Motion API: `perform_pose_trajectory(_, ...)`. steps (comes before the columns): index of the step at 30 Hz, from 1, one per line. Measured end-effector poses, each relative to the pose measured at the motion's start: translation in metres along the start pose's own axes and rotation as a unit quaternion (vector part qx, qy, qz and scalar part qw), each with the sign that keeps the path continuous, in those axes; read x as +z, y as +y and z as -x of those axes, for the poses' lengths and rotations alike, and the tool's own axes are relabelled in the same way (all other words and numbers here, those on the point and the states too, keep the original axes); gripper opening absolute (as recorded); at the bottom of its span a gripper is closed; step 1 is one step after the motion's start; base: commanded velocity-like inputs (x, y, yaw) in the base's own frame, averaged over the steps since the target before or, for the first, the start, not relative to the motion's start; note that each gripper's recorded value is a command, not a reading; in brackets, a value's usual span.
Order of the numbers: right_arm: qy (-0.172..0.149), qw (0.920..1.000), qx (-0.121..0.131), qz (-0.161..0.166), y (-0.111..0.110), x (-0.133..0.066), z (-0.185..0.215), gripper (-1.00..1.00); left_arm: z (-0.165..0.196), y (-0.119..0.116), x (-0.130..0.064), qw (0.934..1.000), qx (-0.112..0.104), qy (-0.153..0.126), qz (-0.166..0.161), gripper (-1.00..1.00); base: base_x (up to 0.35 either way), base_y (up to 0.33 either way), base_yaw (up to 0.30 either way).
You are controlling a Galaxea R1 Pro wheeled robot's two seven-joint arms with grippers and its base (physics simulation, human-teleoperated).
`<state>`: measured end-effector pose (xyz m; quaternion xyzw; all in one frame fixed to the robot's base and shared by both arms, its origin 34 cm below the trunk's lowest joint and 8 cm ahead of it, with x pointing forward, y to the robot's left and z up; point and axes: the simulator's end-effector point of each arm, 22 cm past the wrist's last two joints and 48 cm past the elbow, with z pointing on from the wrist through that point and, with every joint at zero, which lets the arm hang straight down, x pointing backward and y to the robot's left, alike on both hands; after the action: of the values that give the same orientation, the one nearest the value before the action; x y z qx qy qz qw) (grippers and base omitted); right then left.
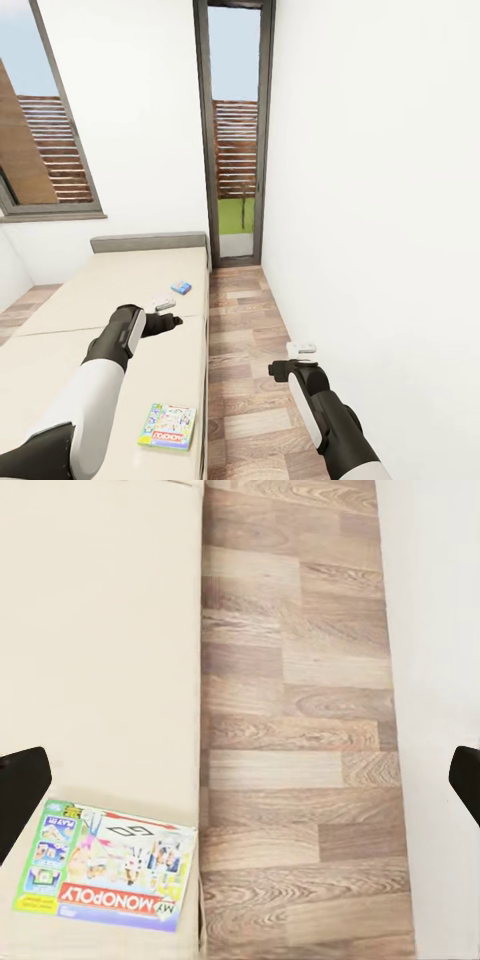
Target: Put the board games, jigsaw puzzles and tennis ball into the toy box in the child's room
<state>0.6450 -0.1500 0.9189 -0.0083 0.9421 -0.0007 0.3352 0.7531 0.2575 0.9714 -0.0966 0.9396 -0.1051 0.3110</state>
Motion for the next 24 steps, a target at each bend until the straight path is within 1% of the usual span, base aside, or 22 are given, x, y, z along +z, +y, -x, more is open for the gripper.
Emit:
perform_pose_trajectory(1,0.000,1.0000,0.000,0.000,0.000,0.000,0.000,1.00,-0.013,0.001,0.007,0.9999,-0.001,0.015,0.001,1.00,0.000,0.000,0.000)
perform_pose_trajectory(3,0.001,1.0000,0.000,0.000,0.001,0.001,-0.001,1.00,-0.029,0.002,0.015,0.9994,-0.002,0.034,0.001,1.00,0.000,0.000,0.000)
perform_pose_trajectory(4,0.002,1.0000,0.001,0.001,0.001,0.001,-0.002,1.00,-0.043,0.003,0.022,0.9988,-0.003,0.048,0.001,1.00,0.000,0.000,0.000)
perform_pose_trajectory(6,0.004,1.0000,0.001,0.002,0.002,0.002,-0.003,1.00,-0.060,0.003,0.033,0.9983,-0.002,0.058,0.001,1.00,0.000,0.000,0.000)
perform_pose_trajectory(8,0.006,1.0000,0.001,0.002,0.003,0.003,-0.004,1.00,-0.070,0.003,0.042,0.9984,0.000,0.057,0.001,1.00,0.000,0.000,0.000)
perform_pose_trajectory(12,0.011,0.9999,0.001,0.003,0.003,0.005,-0.008,1.00,-0.088,0.005,0.053,0.9981,0.001,0.062,0.002,1.00,0.000,0.000,0.000)
perform_pose_trajectory(15,0.014,0.9999,0.001,0.002,0.003,0.007,-0.010,1.00,-0.097,0.007,0.058,0.9978,0.001,0.067,0.006,1.00,0.000,0.000,0.000)
perform_pose_trajectory(21,0.020,0.9998,0.001,0.003,0.003,0.011,-0.014,1.00,-0.102,0.012,0.069,0.9986,0.007,0.046,0.024,1.00,0.000,0.000,0.000)
perform_pose_trajectory(24,0.023,0.9997,0.001,0.003,0.003,0.013,-0.016,1.00,-0.118,0.020,0.078,0.9982,0.006,0.043,0.041,1.00,0.000,0.000,0.000)
